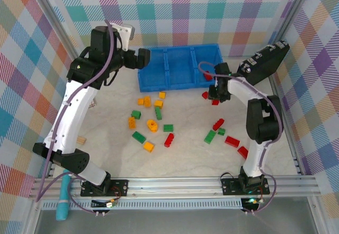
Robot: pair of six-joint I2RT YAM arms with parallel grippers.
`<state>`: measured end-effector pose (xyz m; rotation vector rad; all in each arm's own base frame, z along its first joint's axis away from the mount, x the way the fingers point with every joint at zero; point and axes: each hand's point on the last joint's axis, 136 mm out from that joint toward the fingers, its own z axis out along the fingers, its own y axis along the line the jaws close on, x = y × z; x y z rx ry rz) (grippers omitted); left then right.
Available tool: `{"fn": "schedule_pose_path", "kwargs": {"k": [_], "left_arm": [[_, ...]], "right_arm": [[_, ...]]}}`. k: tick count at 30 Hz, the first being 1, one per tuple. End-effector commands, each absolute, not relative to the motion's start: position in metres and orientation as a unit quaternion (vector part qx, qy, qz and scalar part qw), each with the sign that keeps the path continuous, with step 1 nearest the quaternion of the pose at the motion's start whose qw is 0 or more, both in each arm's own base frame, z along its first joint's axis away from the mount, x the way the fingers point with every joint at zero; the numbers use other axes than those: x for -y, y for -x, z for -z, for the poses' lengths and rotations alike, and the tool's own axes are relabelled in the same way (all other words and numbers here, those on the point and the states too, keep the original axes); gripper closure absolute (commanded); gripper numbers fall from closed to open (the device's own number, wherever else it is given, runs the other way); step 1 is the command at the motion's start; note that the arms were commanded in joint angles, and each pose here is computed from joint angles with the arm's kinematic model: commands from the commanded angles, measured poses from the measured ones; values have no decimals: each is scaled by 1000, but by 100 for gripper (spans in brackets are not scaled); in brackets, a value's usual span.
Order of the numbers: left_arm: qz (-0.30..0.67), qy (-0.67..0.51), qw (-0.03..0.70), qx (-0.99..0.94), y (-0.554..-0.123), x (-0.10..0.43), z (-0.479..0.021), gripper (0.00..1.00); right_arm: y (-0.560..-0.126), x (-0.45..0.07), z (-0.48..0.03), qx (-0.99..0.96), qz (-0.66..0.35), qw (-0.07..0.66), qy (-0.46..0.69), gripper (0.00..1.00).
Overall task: Sort the legos into containers by color
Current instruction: Place the lego in the container.
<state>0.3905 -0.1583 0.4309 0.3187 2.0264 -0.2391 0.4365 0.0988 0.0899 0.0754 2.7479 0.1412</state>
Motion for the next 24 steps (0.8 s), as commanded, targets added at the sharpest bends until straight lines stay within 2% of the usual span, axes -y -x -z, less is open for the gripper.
{"fn": "schedule_pose_path", "kwargs": {"k": [1, 9, 14, 20, 24], "left_arm": [[95, -143, 522, -836, -384, 157, -436, 0], [95, -142, 521, -836, -383, 157, -437, 0], [93, -144, 519, -838, -384, 157, -436, 0], [92, -147, 521, -836, -383, 157, -439, 0], [89, -150, 520, -836, -385, 157, -438, 0]], "right_arm": [[-464, -92, -154, -961, -38, 274, -8, 69], [-557, -101, -193, -931, -48, 361, 3, 69], [-600, -117, -176, -924, -70, 375, 13, 69], [-618, -123, -130, -927, -76, 368, 14, 68], [-617, -128, -118, -928, -91, 361, 12, 63]]}}
